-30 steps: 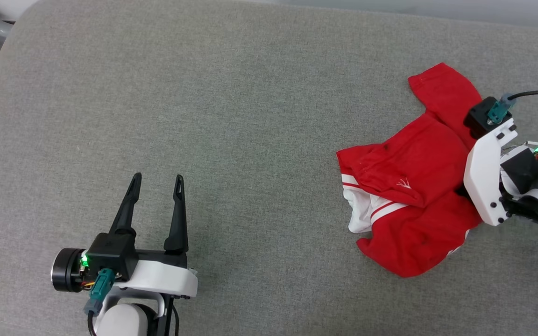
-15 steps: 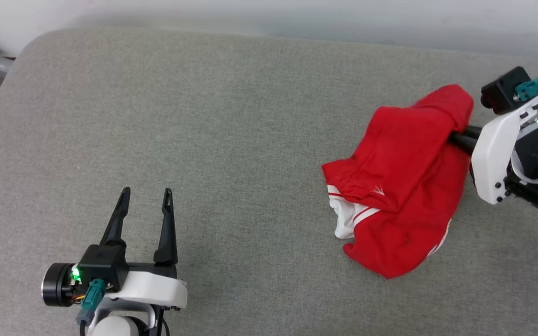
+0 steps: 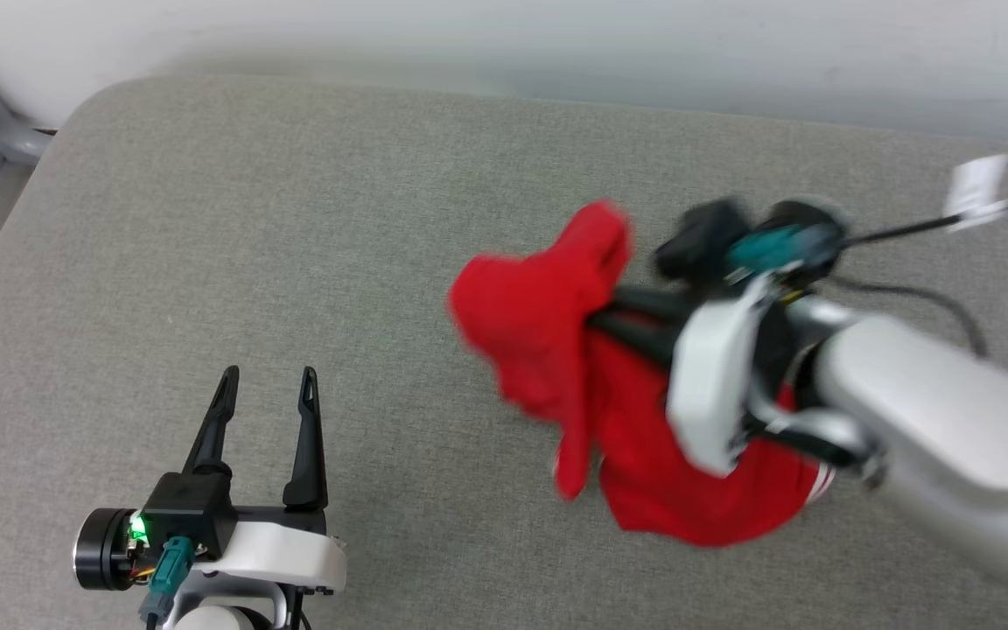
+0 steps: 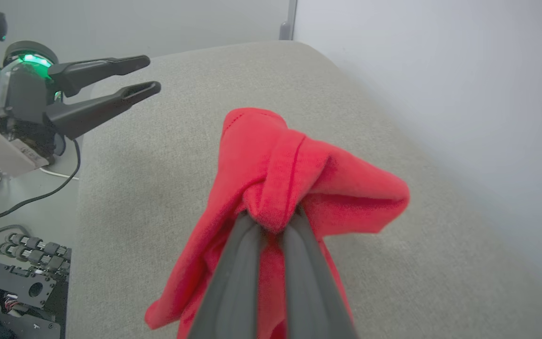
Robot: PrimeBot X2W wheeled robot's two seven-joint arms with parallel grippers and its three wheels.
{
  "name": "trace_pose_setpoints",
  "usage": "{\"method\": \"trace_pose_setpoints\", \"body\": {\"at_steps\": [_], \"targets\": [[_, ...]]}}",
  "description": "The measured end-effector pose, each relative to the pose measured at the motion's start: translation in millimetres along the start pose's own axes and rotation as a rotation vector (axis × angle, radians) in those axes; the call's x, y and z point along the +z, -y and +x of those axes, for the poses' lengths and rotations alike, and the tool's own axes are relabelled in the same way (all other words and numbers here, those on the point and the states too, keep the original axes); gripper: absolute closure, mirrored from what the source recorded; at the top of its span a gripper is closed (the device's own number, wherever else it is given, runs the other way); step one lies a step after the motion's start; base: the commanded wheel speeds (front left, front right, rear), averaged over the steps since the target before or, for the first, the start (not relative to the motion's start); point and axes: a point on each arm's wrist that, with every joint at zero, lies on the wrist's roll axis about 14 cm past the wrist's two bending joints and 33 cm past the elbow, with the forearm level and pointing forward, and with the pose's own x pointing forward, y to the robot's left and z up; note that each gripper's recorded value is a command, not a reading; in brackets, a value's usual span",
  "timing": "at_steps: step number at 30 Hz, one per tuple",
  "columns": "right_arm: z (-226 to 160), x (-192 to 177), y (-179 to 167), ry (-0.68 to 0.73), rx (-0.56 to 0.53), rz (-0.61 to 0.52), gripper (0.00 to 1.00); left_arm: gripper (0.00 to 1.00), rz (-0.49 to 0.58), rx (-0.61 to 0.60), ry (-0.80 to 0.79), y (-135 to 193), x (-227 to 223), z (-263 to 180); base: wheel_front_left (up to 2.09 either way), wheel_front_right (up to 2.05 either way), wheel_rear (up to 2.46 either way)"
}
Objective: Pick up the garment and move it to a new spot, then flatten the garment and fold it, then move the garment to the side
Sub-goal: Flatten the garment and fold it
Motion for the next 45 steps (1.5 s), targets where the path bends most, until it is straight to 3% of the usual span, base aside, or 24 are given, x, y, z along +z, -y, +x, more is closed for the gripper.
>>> {"method": "trace_pose_setpoints", "body": {"at_steps": [8,14,19,21,22,23,24,31,37,45], "targets": [[40.2,-44.9,-100.0,-0.14,0.26,-0.018,1.0,0.0,0.005,0.035,-0.016,-9.9,-4.0,-4.3,0.0,0.0,0.0],[34.0,-119.3,-161.5,-0.387,0.37,0.04,1.0,0.0,0.005,0.053,-0.032,-14.1,-8.1,-6.9,0.0,0.0,0.0],[25.4,-149.9,-170.3,-0.486,0.373,0.01,1.0,0.0,0.007,0.059,-0.034,-15.5,-8.8,-5.7,0.0,0.0,0.0],[26.2,-148.1,-167.8,-0.467,0.362,0.009,1.0,0.0,0.006,0.059,-0.032,-15.0,-8.4,-5.3,0.0,0.0,0.0],[27.7,-144.4,-165.1,-0.443,0.353,0.009,0.95,0.0,0.006,0.061,-0.03,-14.9,-7.8,-5.0,0.0,0.0,0.0],[29.7,-139.0,-161.9,-0.413,0.343,0.015,0.57,0.0,0.006,0.06,-0.029,-14.6,-7.6,-5.1,0.0,0.0,0.0],[31.5,-131.9,-157.9,-0.384,0.334,0.015,0.0,0.0,0.007,0.058,-0.029,-14.1,-7.5,-5.6,0.0,0.0,0.0],[31.8,-60.7,-119.1,-0.107,0.23,0.007,0.0,0.0,0.002,0.044,-0.007,-11.1,0.1,-11.7,0.0,0.0,0.0],[4.6,-8.1,-65.6,0.055,0.068,-0.04,0.0,0.0,-0.001,0.028,0.01,-7.4,5.9,-18.1,0.0,0.0,0.0],[-53.6,12.1,12.6,0.023,-0.178,-0.134,0.0,0.0,-0.001,0.008,0.023,-2.1,9.9,-22.2,0.0,0.0,0.0]]}}
